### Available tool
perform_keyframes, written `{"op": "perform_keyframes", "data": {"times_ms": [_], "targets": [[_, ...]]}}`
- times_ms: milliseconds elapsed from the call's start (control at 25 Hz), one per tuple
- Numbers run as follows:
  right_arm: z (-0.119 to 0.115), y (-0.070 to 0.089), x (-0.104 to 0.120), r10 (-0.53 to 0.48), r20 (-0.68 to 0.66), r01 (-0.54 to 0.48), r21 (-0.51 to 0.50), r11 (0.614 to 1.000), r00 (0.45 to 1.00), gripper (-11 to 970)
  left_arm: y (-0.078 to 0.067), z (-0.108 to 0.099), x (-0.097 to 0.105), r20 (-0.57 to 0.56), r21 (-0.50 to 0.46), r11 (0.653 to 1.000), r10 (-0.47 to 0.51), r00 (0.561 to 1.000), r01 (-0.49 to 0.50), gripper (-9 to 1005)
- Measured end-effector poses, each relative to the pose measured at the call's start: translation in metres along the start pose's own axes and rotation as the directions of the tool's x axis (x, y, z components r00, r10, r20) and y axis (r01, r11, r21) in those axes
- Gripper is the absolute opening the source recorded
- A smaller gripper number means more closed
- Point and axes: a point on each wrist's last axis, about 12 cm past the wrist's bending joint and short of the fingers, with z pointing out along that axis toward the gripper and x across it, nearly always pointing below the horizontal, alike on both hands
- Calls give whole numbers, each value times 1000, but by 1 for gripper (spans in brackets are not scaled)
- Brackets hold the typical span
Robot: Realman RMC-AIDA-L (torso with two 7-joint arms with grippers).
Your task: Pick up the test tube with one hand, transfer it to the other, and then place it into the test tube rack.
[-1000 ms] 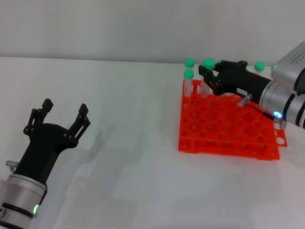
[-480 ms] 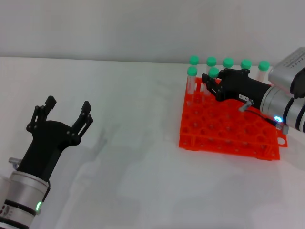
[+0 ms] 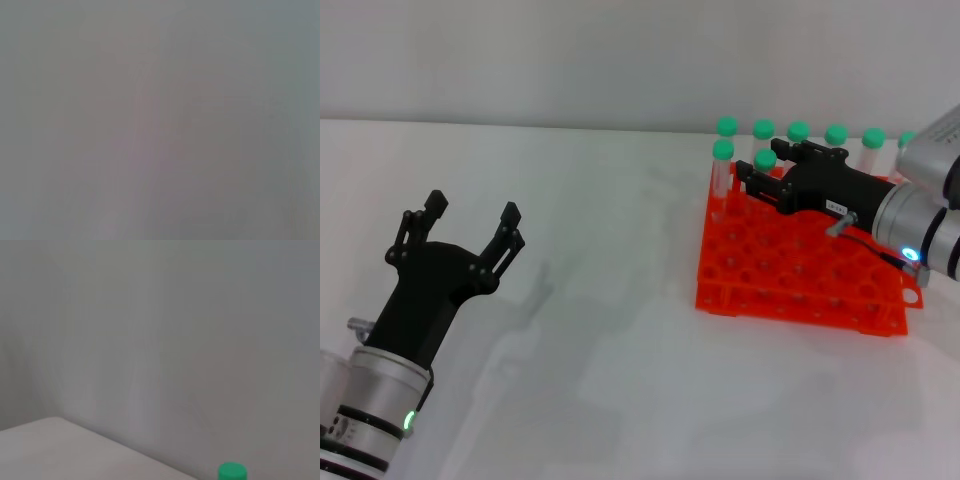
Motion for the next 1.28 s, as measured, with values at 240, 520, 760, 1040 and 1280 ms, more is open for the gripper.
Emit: {"op": "perform_keyframes", "data": {"times_ms": [240, 520, 760, 1040, 1280], "targets": [[-6, -4, 2, 30, 12, -30, 9, 1000, 999, 607, 1, 2, -1, 2, 3, 1000, -21, 1000, 21, 893], [-30, -9, 10, 78, 75, -78, -6, 997, 994, 615, 1, 6, -2, 4, 9, 1000, -18, 1000, 18, 893], [-56, -9, 17, 116, 153, -111, -39, 993, 981, 623, 0, 8, -2, 5, 13, 1000, -17, 1000, 17, 893], [-126, -30, 38, 75, 363, -158, 204, 966, 929, 632, 3, 11, -1, -11, -7, 1000, -27, 1000, 27, 893], [-169, -45, 66, -97, 328, -117, 576, 809, 940, 639, 6, 16, -2, -10, -3, 1000, -11, 1000, 11, 893]]}}
